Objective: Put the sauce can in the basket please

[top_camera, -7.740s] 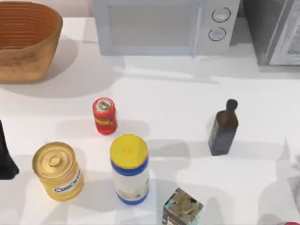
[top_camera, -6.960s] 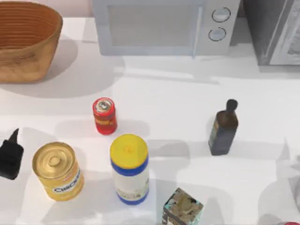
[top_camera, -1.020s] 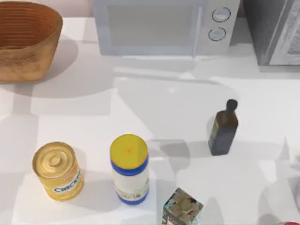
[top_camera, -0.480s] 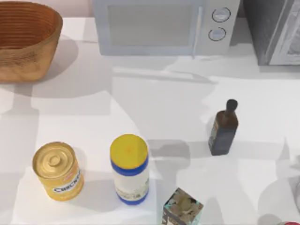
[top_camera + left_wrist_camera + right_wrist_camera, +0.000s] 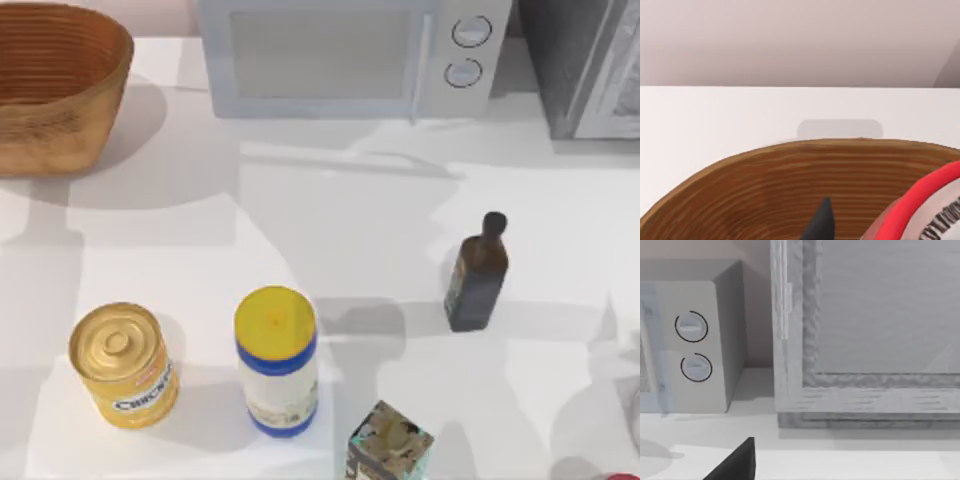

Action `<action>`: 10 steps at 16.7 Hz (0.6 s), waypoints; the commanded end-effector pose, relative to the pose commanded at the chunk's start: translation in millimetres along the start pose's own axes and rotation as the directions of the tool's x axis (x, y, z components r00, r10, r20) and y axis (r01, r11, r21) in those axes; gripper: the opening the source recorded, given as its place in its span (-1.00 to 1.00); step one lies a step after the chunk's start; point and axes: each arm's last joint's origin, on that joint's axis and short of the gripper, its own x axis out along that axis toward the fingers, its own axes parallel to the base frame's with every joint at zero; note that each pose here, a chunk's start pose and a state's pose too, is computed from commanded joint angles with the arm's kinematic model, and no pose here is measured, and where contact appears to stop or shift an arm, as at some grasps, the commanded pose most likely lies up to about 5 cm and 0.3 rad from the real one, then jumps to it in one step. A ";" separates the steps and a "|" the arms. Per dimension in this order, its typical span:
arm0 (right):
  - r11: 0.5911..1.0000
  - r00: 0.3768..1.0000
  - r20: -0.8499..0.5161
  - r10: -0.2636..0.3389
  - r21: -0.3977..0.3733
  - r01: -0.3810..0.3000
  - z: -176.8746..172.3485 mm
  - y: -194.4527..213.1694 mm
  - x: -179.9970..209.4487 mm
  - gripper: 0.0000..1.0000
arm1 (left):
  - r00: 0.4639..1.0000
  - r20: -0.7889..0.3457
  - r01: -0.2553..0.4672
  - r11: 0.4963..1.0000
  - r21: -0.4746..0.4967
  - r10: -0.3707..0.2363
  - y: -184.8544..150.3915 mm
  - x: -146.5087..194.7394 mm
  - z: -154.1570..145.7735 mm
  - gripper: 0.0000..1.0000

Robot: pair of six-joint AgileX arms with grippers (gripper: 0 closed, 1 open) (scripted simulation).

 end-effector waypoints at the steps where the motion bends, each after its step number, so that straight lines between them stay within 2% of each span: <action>1: 1.000 1.000 0.000 0.000 0.000 0.000 0.0 0.0 0.0 1.00 | 1.000 0.000 0.000 1.000 0.000 0.000 0.0 0.0 0.0 0.21; 6: 1.000 1.000 0.000 0.000 0.000 0.000 0.0 0.0 0.0 1.00 | 1.000 0.000 0.000 1.000 0.000 0.000 0.0 0.0 0.0 0.96; 10: 1.000 1.000 0.000 0.000 0.000 0.000 0.0 0.0 0.0 1.00 | 1.000 0.000 0.000 1.000 0.000 0.000 0.0 0.0 0.0 1.00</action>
